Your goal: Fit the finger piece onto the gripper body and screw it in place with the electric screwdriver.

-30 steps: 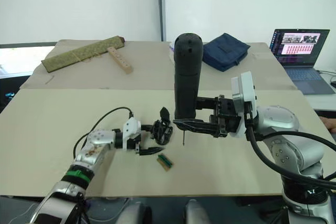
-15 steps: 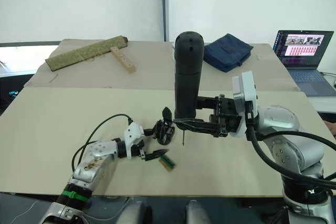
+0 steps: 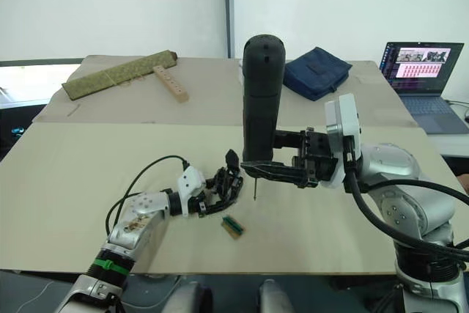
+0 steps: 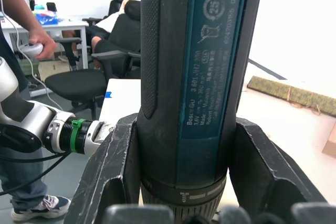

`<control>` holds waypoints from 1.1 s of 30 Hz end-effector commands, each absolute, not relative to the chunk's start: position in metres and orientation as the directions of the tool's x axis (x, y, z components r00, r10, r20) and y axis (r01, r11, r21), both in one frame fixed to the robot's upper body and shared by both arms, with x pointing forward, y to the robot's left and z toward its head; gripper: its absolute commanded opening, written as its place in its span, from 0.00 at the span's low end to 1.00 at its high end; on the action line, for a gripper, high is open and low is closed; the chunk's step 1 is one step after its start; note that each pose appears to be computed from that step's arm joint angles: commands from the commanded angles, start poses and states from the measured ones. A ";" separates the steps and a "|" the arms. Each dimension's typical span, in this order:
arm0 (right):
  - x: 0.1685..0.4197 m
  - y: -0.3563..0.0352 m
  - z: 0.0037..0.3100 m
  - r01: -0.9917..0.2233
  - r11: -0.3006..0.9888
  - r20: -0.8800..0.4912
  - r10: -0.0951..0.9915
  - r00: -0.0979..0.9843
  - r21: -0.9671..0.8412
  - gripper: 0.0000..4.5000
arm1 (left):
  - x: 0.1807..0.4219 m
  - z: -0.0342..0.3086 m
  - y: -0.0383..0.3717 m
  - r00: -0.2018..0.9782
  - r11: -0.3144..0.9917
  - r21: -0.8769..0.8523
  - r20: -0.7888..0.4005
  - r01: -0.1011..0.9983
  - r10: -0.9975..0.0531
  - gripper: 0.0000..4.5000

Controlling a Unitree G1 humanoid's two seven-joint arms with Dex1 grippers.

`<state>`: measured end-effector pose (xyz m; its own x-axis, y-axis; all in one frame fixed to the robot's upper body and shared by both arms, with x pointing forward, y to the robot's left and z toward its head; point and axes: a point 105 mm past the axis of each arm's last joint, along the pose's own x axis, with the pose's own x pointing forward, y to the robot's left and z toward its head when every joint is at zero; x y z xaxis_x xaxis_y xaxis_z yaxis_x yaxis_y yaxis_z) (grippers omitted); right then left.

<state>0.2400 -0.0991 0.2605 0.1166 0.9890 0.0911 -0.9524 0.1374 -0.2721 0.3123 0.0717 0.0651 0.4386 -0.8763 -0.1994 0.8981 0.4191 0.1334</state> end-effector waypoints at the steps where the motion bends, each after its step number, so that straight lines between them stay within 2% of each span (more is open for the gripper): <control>1: 0.230 -0.097 0.283 -0.939 0.104 0.118 0.991 0.069 -0.327 0.43 | 0.309 0.051 0.073 0.428 0.414 0.110 -0.247 0.904 -0.869 0.51; 13: 0.225 -0.063 0.318 -0.955 -0.026 0.141 0.987 -0.071 -0.296 0.43 | 0.307 0.048 0.069 0.381 0.369 0.094 -0.259 0.924 -0.887 0.51; 23: 0.246 -0.034 0.311 -0.952 -0.020 0.127 0.990 -0.062 -0.307 0.43 | 0.306 0.048 0.069 0.378 0.368 0.088 -0.262 0.926 -0.888 0.51; 33: 0.255 -0.021 0.305 -0.949 -0.013 0.141 0.988 -0.060 -0.314 0.43 | 0.302 0.046 0.073 0.384 0.377 0.080 -0.273 0.923 -0.882 0.51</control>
<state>0.2603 -0.0203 0.2860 -0.0397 0.9944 0.0976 -0.9728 -0.0162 -0.2309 0.3102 0.0708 0.0637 0.4069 -0.8882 -0.2134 0.9126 0.3849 0.1380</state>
